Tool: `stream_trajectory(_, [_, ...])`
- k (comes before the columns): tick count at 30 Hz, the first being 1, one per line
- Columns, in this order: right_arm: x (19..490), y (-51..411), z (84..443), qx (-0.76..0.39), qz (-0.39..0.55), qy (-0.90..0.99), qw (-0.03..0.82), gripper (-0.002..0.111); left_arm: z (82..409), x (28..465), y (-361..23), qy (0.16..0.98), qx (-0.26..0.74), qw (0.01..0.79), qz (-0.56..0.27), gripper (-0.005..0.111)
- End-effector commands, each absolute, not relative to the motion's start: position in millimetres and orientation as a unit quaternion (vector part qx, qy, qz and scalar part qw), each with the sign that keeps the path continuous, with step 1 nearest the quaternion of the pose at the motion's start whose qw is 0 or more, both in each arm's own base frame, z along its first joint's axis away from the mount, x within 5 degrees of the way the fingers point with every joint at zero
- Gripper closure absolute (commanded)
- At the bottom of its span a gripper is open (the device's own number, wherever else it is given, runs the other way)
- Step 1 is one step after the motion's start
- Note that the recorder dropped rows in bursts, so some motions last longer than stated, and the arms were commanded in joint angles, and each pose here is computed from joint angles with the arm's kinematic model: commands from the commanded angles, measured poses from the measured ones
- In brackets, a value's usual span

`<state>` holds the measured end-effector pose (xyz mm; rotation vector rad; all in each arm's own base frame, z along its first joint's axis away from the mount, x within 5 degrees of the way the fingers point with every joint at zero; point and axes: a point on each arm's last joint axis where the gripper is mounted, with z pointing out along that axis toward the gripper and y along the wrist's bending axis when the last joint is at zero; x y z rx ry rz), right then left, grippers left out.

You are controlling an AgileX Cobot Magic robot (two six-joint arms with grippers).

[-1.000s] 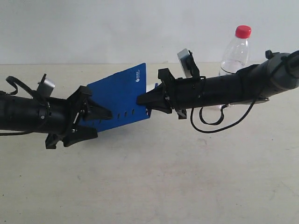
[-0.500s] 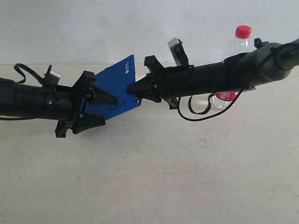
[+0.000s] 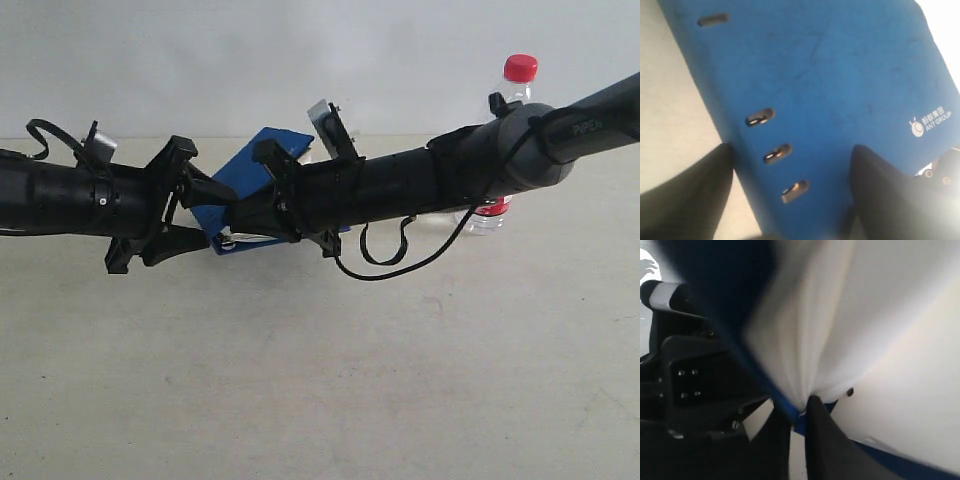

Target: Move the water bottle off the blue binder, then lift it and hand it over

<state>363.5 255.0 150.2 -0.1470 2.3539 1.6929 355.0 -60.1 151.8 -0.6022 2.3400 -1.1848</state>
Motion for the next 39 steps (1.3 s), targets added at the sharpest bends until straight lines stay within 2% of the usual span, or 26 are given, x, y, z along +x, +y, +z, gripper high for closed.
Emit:
stream_trajectory(1, [350, 265, 163, -0.088, 0.619, 0.775, 0.086, 0.108, 162, 355, -71, 0.837, -0.169, 0.229, -0.467, 0.045])
stream_trajectory(5, [350, 265, 164, -0.086, 0.623, 0.774, 0.080, 0.108, 163, 353, -73, 0.838, -0.140, 0.238, -0.471, 0.045])
stream_trajectory(11, [346, 265, 163, -0.087, 0.624, 0.775, 0.056, 0.108, 152, 358, -64, 0.862, -0.150, 0.261, -0.409, 0.045])
stream_trajectory(15, [345, 264, 159, -0.092, 0.605, 0.789, 0.050, 0.108, 140, 356, -67, 0.862, -0.156, 0.235, -0.422, 0.045])
stream_trajectory(22, [337, 265, 167, -0.111, 0.641, 0.759, 0.013, 0.108, 101, 354, -63, 0.860, -0.260, 0.161, -0.409, 0.045])
stream_trajectory(27, [335, 265, 167, -0.112, 0.644, 0.757, 0.000, 0.108, 99, 370, -59, 0.855, -0.261, 0.170, -0.415, 0.045])
stream_trajectory(34, [342, 258, 166, -0.115, 0.634, 0.764, 0.025, 0.108, 102, 375, -59, 0.855, -0.245, 0.182, -0.419, 0.045])
stream_trajectory(39, [370, 217, 157, -0.072, 0.588, 0.802, 0.071, 0.108, 101, 376, -54, 0.857, -0.242, 0.189, -0.414, 0.045])
